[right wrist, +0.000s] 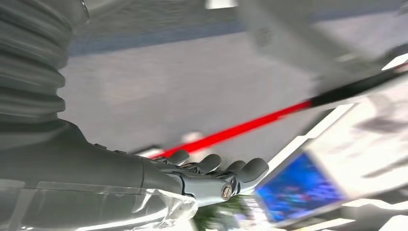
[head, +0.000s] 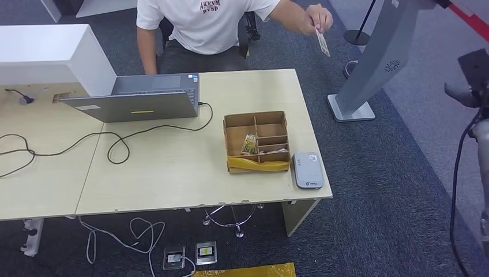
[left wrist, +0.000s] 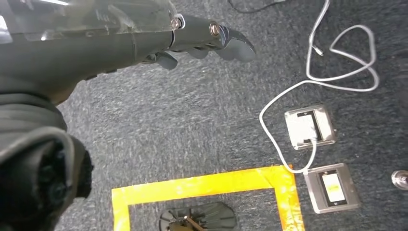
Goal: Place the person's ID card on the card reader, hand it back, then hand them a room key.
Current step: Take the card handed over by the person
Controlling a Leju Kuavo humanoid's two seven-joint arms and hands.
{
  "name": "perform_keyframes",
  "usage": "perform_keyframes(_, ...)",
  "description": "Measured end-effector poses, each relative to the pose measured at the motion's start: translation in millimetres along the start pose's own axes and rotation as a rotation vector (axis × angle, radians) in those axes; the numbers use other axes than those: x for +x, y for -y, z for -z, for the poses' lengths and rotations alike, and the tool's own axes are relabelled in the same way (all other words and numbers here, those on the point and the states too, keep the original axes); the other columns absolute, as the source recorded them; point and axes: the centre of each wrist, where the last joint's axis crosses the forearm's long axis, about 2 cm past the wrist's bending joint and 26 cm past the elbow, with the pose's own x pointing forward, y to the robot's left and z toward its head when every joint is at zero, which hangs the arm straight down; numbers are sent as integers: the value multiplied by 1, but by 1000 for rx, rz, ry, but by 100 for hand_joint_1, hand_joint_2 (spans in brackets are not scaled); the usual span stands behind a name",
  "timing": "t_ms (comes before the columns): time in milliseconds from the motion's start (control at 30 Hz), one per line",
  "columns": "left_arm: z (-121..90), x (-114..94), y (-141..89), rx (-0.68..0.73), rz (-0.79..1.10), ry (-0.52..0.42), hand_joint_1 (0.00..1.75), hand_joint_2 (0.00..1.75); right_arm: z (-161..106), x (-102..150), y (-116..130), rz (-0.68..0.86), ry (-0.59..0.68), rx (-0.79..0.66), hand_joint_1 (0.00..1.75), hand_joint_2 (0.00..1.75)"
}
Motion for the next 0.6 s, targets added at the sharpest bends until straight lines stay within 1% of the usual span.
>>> perform_keyframes(167,2,3,0,-8,17,23,0,0,21,72,-9,-20,221,14,0,175)
perform_keyframes(267,3,7,-1,-13,33,41,0,0,27,113,-18,-70,367,-2,0,175)
perform_keyframes(367,5,11,-2,-13,43,55,0,0,29,152,-29,-91,486,-12,0,175)
perform_keyframes(467,6,13,-2,-12,43,60,0,0,26,184,-42,-91,571,4,0,175)
perform_keyframes(600,6,13,-2,-13,45,61,0,0,20,212,-60,-100,650,35,0,175)
